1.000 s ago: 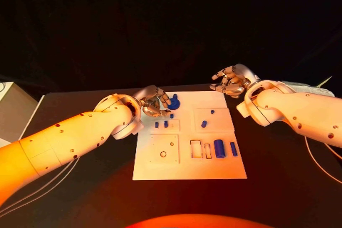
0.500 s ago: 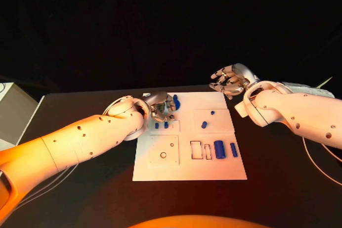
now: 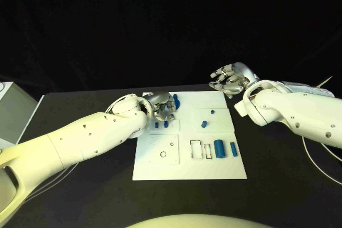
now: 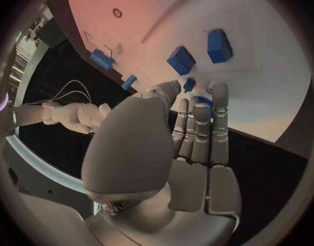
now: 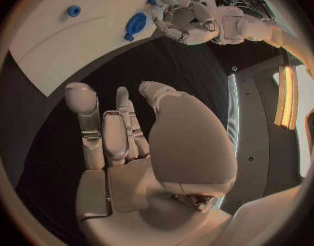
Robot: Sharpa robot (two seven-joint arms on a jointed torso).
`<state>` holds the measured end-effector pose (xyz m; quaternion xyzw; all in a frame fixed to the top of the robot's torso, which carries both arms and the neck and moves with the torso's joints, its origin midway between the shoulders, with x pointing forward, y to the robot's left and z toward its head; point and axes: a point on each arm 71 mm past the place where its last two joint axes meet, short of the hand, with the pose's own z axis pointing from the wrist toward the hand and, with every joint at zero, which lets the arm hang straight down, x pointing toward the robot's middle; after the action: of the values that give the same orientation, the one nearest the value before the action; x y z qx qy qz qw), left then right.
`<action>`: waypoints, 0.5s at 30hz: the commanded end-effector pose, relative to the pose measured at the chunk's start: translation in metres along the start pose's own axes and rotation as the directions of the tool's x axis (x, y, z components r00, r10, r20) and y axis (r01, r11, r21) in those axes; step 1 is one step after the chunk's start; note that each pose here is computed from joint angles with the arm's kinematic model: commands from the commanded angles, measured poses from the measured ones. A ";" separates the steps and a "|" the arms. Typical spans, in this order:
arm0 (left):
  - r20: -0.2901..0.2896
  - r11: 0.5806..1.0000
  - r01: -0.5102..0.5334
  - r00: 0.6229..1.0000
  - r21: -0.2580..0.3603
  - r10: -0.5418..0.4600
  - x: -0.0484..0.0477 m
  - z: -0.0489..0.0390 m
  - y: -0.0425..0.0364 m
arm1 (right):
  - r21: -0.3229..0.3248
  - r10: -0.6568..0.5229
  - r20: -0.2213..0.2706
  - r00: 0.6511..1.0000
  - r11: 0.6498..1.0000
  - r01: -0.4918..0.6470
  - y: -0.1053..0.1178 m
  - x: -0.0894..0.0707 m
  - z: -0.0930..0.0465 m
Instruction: Assemble the parts on the task board
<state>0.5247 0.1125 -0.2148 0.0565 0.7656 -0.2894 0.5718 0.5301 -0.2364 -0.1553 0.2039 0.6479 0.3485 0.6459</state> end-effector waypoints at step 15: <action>-0.069 0.999 -0.031 0.997 -0.024 0.029 0.0038 0.0029 -0.0024 | -0.018 -0.003 -0.006 1.000 1.000 0.003 0.002 0.001 0.000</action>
<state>0.5252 0.1100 -0.2174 0.0645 0.7811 -0.2742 0.5573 0.5297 -0.2359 -0.1552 0.2033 0.6478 0.3494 0.6457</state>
